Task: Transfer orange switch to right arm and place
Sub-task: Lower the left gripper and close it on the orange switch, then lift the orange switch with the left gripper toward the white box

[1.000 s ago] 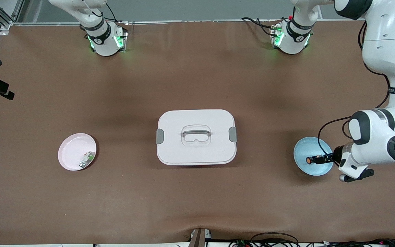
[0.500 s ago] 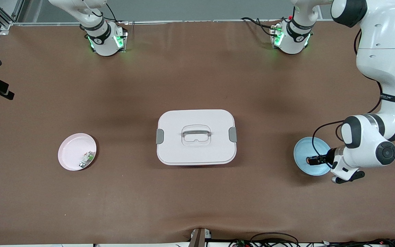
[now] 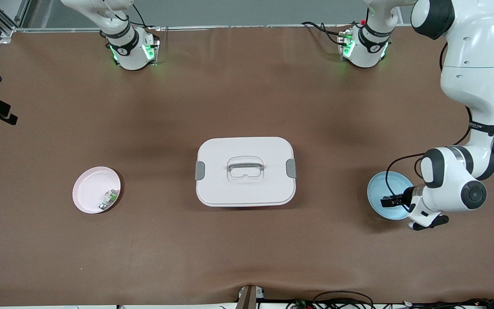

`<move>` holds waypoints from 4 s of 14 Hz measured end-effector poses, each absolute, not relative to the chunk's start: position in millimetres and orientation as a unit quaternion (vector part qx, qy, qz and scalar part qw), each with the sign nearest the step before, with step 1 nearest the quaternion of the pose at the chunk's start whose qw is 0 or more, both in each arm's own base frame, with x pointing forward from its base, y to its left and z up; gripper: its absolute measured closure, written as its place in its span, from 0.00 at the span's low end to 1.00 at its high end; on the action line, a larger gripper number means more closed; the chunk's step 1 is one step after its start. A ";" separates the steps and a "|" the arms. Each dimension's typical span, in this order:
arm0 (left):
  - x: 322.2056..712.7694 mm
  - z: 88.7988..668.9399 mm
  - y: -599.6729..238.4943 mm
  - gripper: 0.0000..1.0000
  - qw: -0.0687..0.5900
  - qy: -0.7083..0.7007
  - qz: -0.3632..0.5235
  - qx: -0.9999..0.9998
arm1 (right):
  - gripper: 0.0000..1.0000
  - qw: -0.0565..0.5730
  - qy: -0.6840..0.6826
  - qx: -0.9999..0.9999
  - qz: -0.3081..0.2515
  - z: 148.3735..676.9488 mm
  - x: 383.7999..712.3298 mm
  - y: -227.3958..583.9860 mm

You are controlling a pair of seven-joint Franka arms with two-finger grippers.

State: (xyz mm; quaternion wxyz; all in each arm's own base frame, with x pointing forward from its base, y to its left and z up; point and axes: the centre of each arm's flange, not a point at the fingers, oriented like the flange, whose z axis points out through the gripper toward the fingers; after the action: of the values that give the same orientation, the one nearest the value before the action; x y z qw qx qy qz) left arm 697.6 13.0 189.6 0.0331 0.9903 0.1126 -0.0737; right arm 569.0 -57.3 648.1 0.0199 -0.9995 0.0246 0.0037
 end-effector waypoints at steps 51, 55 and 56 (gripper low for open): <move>714.6 287.5 9.5 0.26 0.045 0.343 -0.020 0.938 | 0.00 0.020 0.027 -0.999 0.003 648.0 568.7 -61.9; 695.9 338.2 -8.3 0.26 0.037 0.345 -0.069 0.935 | 0.00 0.019 0.029 -0.999 -0.008 650.1 570.9 -63.4; 690.3 352.5 -19.2 0.26 0.038 0.352 -0.081 0.932 | 0.00 0.018 0.029 -0.999 -0.013 651.0 571.9 -64.1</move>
State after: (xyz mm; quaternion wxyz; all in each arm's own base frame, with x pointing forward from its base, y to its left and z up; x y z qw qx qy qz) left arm 690.3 -19.2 352.5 0.0384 0.9317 0.3519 -0.0813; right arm 571.9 -64.1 651.0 0.0182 -0.9993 0.0292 -0.0132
